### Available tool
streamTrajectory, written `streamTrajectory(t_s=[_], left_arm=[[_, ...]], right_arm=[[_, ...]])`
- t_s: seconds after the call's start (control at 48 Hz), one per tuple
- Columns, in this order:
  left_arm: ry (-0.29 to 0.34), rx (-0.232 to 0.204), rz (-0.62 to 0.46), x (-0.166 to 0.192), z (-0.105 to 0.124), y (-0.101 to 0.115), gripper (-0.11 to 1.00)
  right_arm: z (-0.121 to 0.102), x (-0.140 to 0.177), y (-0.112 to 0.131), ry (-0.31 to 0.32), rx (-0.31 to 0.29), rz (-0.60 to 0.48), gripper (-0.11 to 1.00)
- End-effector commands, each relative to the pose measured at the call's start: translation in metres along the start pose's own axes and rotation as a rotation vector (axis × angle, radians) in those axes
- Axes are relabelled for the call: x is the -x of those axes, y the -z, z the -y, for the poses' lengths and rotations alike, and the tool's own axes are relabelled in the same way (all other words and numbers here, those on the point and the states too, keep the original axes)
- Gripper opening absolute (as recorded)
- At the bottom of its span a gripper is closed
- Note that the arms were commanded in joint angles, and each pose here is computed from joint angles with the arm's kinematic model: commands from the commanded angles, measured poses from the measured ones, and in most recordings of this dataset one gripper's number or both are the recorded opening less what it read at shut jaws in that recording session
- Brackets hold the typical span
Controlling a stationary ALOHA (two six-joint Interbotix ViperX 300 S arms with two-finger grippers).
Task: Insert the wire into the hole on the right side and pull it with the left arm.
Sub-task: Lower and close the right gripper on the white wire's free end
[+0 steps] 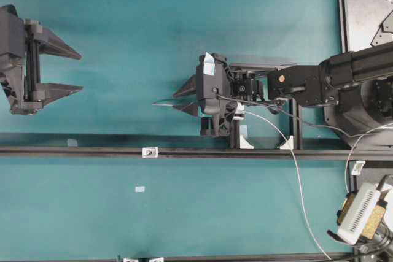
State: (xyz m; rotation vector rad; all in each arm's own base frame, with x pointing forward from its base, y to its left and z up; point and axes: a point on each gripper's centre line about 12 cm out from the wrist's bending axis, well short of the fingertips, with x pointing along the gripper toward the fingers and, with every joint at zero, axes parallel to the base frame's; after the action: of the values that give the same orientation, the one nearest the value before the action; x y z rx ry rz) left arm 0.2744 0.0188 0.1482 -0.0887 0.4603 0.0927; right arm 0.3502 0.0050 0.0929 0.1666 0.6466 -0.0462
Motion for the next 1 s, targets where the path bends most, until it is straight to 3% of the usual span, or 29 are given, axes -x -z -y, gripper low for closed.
streamTrajectory(t_s=[0.0, 0.208, 0.605, 0.98], left_arm=[[-0.002, 0.003, 0.020, 0.000, -0.001, -0.005, 0.67], [-0.003, 0.004, 0.020, 0.000, -0.001, -0.005, 0.67], [-0.003, 0.004, 0.017, 0.001, -0.001, -0.004, 0.67], [0.000, 0.006, 0.042, 0.001, 0.000, -0.012, 0.67]], right_arm=[[-0.003, 0.000, -0.013, -0.009, 0.002, 0.040, 0.31], [-0.003, 0.000, -0.015, -0.009, 0.002, 0.042, 0.02], [-0.004, 0.012, -0.020, -0.008, 0.002, 0.034, 0.02], [-0.007, 0.043, -0.049, -0.013, 0.001, 0.096, 0.02]])
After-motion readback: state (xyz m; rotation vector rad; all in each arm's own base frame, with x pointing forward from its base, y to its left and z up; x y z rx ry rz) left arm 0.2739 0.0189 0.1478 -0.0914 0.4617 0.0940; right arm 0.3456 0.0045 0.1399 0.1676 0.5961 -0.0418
